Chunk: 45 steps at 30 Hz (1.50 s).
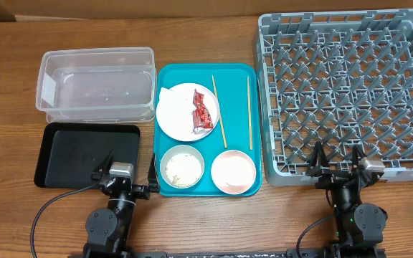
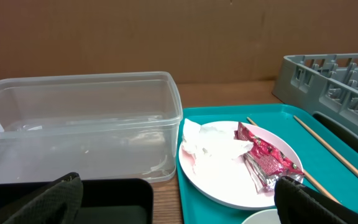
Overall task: Sort waste into correct bins and load items into the dishwasher
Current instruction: 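Move the left gripper toward the white cups on the teal tray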
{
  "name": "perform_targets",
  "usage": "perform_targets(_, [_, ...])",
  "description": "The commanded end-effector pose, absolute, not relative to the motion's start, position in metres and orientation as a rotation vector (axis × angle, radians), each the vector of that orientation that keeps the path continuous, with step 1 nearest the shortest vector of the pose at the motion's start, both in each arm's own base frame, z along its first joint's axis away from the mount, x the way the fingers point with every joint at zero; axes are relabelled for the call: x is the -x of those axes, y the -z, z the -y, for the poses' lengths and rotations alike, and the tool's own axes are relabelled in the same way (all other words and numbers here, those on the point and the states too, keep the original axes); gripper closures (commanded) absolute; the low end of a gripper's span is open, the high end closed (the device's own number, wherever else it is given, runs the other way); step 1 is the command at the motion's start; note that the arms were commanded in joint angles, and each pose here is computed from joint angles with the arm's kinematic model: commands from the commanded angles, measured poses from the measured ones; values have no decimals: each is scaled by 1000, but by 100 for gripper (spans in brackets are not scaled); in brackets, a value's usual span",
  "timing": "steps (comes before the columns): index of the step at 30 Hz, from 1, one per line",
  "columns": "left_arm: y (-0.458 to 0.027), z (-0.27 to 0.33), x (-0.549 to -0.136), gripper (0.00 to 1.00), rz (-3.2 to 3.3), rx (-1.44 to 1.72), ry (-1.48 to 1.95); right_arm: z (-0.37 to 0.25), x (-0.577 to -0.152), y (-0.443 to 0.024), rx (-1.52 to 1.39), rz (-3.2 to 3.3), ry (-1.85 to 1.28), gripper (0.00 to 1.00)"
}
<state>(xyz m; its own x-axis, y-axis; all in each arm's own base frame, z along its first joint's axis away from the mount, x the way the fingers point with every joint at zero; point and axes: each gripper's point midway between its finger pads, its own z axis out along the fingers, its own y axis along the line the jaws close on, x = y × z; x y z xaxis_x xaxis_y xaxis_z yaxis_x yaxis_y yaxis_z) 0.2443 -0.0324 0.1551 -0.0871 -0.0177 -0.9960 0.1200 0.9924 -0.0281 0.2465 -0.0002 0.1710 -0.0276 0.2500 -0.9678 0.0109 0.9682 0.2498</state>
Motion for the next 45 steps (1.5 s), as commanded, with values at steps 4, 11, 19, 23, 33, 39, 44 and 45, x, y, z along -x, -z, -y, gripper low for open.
perform_targets(4, [-155, 32, -244, 0, -1653, -62, 128, 1, -247, -170, -207, -1583, -189, 0])
perform_targets(11, [-155, 32, -244, 0, -1653, -62, 128, 1, -247, -170, -208, -1583, -190, 0])
perform_targets(19, [-155, 32, -244, 0, -1653, -62, 128, 1, -247, -170, -208, -1583, -190, 0])
perform_targets(23, [-155, 32, -244, 0, -1653, -62, 128, 1, -247, -170, -208, -1583, -190, 0])
perform_targets(33, [-156, 47, -242, 0, -1648, -127, 207, 1, -247, -170, -208, -1583, -190, 0])
perform_targets(39, [-162, 58, -240, 0, -1621, -179, 261, 1, -247, -170, -208, -1582, -190, 0])
perform_targets(44, [-167, 64, -238, 0, -1598, -200, 294, -5, -247, -170, -179, -1587, -220, 0])
perform_targets(45, [-169, 65, -238, 0, -1591, -206, 300, -9, -246, -170, -162, -1589, -238, 0])
